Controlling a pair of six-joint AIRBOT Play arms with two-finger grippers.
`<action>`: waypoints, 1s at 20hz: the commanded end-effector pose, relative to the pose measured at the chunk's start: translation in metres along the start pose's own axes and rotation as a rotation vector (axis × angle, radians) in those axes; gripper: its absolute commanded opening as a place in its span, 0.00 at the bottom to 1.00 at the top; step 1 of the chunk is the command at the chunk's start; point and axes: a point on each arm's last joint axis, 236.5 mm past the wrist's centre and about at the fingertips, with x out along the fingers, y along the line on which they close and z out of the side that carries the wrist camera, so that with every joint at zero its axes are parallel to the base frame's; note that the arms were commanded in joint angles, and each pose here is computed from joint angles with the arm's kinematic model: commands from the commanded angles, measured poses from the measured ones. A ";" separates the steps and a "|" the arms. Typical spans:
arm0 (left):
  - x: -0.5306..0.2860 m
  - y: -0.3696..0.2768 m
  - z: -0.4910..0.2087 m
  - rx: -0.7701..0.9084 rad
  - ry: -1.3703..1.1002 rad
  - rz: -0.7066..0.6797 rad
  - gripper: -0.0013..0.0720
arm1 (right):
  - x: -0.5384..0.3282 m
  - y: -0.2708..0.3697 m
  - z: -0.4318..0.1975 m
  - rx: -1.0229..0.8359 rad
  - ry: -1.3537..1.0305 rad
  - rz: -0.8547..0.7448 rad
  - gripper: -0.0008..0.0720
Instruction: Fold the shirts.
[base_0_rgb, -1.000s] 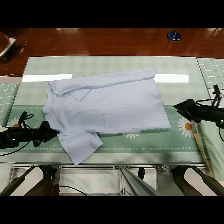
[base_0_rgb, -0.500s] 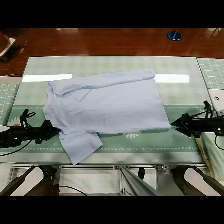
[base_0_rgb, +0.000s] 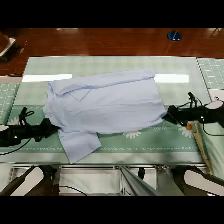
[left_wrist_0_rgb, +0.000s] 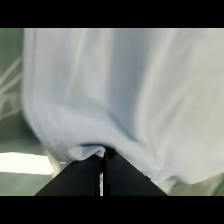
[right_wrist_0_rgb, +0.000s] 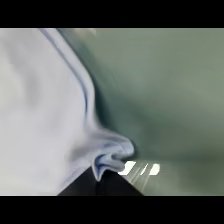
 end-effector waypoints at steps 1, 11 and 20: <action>-0.022 -0.062 0.036 0.028 -0.114 -0.202 0.04 | -0.022 0.066 0.034 -0.179 -0.040 0.079 0.04; -0.361 -0.365 0.097 0.684 -0.919 -0.505 0.04 | -0.366 0.313 0.104 -0.722 -0.762 0.198 0.04; -0.504 -0.384 -0.037 0.954 -1.423 -0.035 0.04 | -0.522 0.317 -0.076 -0.917 -1.188 0.064 0.04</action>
